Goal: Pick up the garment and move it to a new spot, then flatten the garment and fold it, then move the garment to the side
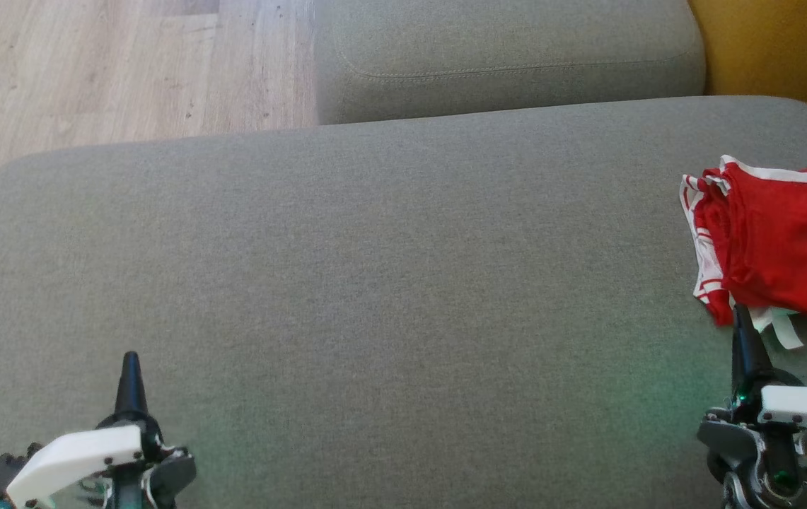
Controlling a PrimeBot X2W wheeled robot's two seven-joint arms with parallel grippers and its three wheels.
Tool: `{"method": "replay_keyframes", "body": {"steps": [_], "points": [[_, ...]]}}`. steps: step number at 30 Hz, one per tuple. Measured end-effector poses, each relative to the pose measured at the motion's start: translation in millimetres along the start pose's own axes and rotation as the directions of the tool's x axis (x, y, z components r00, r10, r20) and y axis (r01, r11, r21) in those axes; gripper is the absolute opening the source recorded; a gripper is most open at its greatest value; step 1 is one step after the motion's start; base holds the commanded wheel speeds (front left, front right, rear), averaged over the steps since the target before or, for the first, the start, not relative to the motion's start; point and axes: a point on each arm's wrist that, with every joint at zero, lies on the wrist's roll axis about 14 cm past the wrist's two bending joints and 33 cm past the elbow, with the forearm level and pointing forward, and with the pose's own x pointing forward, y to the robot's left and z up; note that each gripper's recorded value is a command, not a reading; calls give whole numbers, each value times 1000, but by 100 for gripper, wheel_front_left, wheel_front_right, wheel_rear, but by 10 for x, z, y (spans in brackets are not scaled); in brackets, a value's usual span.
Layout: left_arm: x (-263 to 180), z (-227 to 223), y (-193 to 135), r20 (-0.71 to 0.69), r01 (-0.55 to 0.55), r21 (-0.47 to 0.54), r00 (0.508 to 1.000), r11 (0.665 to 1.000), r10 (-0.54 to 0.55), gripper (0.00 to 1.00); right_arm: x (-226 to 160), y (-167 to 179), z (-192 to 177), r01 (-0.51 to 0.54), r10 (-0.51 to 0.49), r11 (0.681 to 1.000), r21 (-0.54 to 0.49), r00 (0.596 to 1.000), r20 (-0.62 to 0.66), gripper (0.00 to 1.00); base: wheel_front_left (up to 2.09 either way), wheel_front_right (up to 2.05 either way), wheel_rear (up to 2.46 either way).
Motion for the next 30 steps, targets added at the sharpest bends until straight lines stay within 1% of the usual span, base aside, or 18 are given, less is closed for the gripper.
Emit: {"method": "replay_keyframes", "body": {"steps": [14,30], "points": [[24,49,-73,3,32,-122,999,992,-32,0,3,54,50,-25,25,990,138,1000,5,0,0,0,0],[24,46,-74,0,33,-123,999,992,-33,0,4,62,52,-28,27,990,140,1000,6,0,0,0,0]]}}
